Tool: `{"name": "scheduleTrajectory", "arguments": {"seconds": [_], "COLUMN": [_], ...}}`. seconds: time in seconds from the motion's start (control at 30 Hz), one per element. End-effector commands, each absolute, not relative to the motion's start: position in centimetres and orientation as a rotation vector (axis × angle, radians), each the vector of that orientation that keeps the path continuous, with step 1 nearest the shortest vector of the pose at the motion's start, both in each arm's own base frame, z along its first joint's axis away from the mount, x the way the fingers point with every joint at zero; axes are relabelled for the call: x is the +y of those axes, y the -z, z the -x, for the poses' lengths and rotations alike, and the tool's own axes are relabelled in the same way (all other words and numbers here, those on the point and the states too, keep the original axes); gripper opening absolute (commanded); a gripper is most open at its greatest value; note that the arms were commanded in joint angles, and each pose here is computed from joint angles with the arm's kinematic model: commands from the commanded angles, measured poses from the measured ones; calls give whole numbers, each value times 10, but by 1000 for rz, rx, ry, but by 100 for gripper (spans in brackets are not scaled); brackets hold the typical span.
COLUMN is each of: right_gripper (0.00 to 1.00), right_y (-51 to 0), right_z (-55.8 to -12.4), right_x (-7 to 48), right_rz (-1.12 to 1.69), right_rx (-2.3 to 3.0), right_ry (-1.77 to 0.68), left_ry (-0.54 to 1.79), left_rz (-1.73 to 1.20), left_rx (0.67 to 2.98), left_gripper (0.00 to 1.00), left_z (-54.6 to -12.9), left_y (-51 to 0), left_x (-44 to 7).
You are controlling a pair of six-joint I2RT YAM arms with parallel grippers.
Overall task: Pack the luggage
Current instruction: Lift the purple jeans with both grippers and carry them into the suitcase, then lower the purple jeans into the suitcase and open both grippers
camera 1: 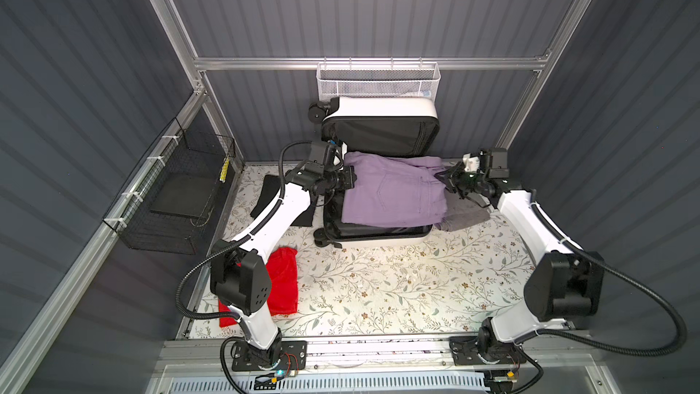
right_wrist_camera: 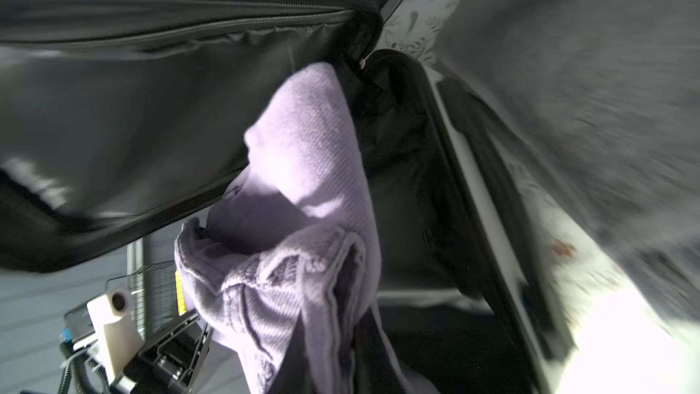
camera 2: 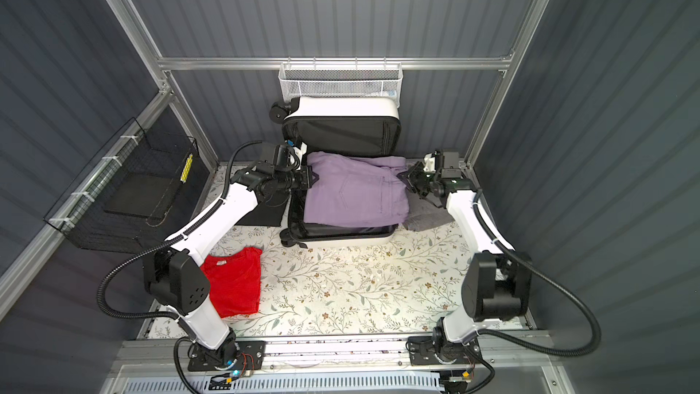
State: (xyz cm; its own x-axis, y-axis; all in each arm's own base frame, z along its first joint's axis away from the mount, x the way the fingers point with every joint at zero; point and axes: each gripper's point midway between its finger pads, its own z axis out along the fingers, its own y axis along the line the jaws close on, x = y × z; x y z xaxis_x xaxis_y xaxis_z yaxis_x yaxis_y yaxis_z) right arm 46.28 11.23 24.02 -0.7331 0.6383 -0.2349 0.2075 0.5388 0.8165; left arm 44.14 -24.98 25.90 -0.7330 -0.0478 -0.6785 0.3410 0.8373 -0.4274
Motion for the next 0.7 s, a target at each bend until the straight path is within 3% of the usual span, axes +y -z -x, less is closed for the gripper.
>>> {"name": "scheduleTrajectory", "arguments": {"seconds": [0.0,0.43,0.67], "right_gripper": [0,0,0], "right_y": [-243,-164,-148], "right_z": [-492,-522,-535], "right_x": [125,161,174], "right_rz": [-659,-684,-630], "right_rx": [2246,2381,2371], "right_ry": [-1079,-1009,-982], "left_ry": [628,452,394], "left_rz": [-216,-164,-175], "left_rx": [2309,2450,2495], "left_gripper": [0,0,0], "left_z": [-455,-485,-495], "left_y": [-245,-174,-150], "left_x": [-231,-191,-187]}}
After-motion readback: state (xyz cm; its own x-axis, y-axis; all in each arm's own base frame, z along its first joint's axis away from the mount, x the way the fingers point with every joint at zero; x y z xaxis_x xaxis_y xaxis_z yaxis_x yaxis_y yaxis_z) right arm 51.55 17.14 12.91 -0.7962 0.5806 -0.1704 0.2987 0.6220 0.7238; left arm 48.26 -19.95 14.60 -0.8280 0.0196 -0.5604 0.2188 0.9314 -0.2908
